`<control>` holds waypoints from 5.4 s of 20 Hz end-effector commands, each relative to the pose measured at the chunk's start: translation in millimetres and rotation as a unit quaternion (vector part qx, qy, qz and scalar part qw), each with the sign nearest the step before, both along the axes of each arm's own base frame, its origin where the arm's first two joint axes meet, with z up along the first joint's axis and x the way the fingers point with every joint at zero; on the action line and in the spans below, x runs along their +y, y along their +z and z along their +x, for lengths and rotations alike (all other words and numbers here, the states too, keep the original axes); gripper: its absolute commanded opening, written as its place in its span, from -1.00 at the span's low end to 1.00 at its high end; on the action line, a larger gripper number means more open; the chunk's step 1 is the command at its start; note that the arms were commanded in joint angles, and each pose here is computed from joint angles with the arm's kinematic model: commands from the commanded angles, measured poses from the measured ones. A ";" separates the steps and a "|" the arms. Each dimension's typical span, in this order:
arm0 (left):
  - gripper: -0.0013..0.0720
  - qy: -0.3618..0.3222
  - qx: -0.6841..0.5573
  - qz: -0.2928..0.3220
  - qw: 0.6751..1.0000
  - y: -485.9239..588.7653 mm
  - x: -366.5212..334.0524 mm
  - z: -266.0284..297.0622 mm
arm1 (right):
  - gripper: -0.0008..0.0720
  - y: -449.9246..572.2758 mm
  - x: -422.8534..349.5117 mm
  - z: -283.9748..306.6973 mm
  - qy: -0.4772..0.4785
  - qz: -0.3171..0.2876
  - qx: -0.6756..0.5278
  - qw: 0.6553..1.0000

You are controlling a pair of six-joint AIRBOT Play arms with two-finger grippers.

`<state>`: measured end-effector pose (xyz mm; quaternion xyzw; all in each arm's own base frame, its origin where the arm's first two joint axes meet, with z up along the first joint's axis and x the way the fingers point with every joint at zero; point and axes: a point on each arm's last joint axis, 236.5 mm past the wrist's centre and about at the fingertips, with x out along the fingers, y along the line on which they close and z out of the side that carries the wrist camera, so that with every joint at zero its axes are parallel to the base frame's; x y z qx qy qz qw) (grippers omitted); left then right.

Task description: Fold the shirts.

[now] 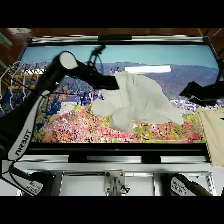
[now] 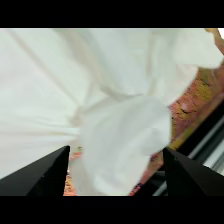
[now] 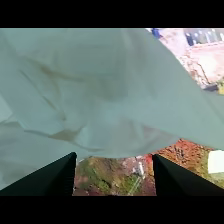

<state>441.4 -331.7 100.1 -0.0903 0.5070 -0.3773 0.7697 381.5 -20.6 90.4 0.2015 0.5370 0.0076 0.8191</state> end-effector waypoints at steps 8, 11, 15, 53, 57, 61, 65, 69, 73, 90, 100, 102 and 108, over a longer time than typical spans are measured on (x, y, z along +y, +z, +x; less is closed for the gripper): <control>0.89 0.151 0.006 0.038 0.988 -0.2 175.7 73.1 | 0.86 -96.8 194.7 78.0 0.146 -0.125 -0.056 0.980; 0.89 0.141 0.002 0.041 0.989 -0.5 173.1 71.6 | 0.86 -124.6 224.6 83.3 0.166 -0.082 -0.007 0.983; 0.89 0.138 -0.001 0.042 0.990 -0.5 172.9 71.6 | 0.86 -151.6 223.4 88.5 0.169 -0.099 0.051 0.979; 1.00 -0.216 -0.076 -0.015 0.973 -63.4 -7.8 -1.0 | -0.77 130.1 209.1 -75.4 0.326 -0.224 -0.072 0.916; 1.00 -0.204 -0.042 -0.019 0.978 -53.1 23.7 -2.6 | -0.77 134.1 210.0 -67.6 0.323 -0.229 -0.089 0.914; 0.99 -0.195 -0.078 -0.064 0.976 -12.2 34.6 4.6 | -0.77 139.7 213.6 -58.1 0.319 -0.230 -0.113 0.912; 0.91 -0.232 -0.088 -0.058 0.967 -28.6 1.9 -12.1 | -0.77 143.7 217.4 -52.6 0.317 -0.227 -0.129 0.912; 0.89 -0.257 -0.055 -0.046 0.964 -73.8 -19.9 -29.6 | -0.77 141.7 215.5 -55.3 0.318 -0.228 -0.121 0.912; 0.89 -0.216 -0.080 -0.036 0.972 -98.4 -35.0 -3.9 | -0.77 140.0 222.6 -60.0 0.328 -0.213 -0.118 0.913; -0.81 -0.030 -0.265 -0.088 0.960 174.3 79.7 30.7 | -0.77 206.9 152.1 29.9 0.131 -0.291 -0.269 0.909; -0.81 0.040 -0.153 0.075 0.985 180.0 166.6 -82.3 | -0.77 137.9 210.9 -32.2 0.236 -0.107 -0.085 0.962; -0.81 0.023 -0.070 0.091 0.993 117.6 161.3 -88.0 | -0.77 100.4 208.3 -38.1 0.263 -0.132 -0.012 0.956; -0.81 0.054 -0.046 0.075 0.995 22.0 129.8 -63.3 | -0.77 14.9 260.6 -14.5 0.298 -0.079 0.063 0.949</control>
